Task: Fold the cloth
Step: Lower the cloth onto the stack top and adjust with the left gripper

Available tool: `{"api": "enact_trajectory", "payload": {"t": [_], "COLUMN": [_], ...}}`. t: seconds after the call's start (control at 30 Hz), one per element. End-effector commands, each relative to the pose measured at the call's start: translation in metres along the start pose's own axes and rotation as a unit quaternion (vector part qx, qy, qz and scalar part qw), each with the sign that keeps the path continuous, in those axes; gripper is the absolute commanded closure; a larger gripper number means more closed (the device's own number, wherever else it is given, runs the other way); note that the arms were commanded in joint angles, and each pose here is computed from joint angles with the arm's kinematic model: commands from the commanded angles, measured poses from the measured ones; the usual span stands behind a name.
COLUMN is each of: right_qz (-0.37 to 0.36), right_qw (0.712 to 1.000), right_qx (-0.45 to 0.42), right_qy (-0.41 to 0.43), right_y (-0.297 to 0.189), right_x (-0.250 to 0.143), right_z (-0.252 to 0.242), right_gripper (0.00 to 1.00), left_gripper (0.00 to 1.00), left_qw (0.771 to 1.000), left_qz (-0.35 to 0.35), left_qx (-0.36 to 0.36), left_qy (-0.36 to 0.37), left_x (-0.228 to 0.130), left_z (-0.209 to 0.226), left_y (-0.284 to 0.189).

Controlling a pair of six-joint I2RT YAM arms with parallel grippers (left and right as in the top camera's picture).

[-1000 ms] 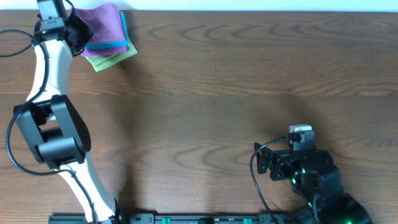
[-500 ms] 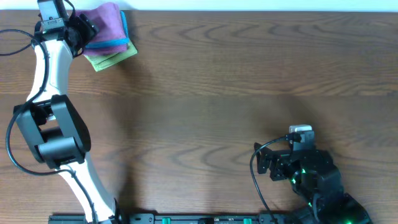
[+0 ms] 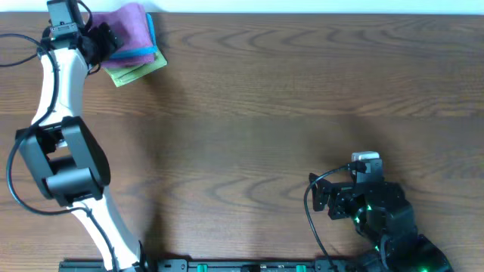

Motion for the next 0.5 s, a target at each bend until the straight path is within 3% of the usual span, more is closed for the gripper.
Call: {"api": "enact_trajectory", "payload": {"t": [0.0, 0.47], "right_qz": [-0.001, -0.001], "right_qw": [1.000, 1.000], "right_qx": [-0.009, -0.009], "right_qy": [0.010, 0.011], "right_y": [0.000, 0.000], "right_x": [-0.001, -0.001], "right_z": [-0.003, -0.003], "right_gripper": [0.01, 0.01], "left_gripper": [0.05, 0.05], "left_qw": [0.999, 0.999], "left_qz": [-0.044, -0.038], "left_qx": [-0.002, -0.020], "left_qy": [0.013, 0.016], "left_x": [0.020, 0.012], "left_z": [-0.008, -0.016], "left_y": [-0.042, -0.120]}}
Point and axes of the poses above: each gripper's point midway between its finger pads, its own y axis out along the fingers, its own z axis along the line the jaws close on, x = y × z, the point moved 5 cm from there along -y, back along the fingers, and after that the axes turned 15 degrees about -y, right-handed, at the moved point
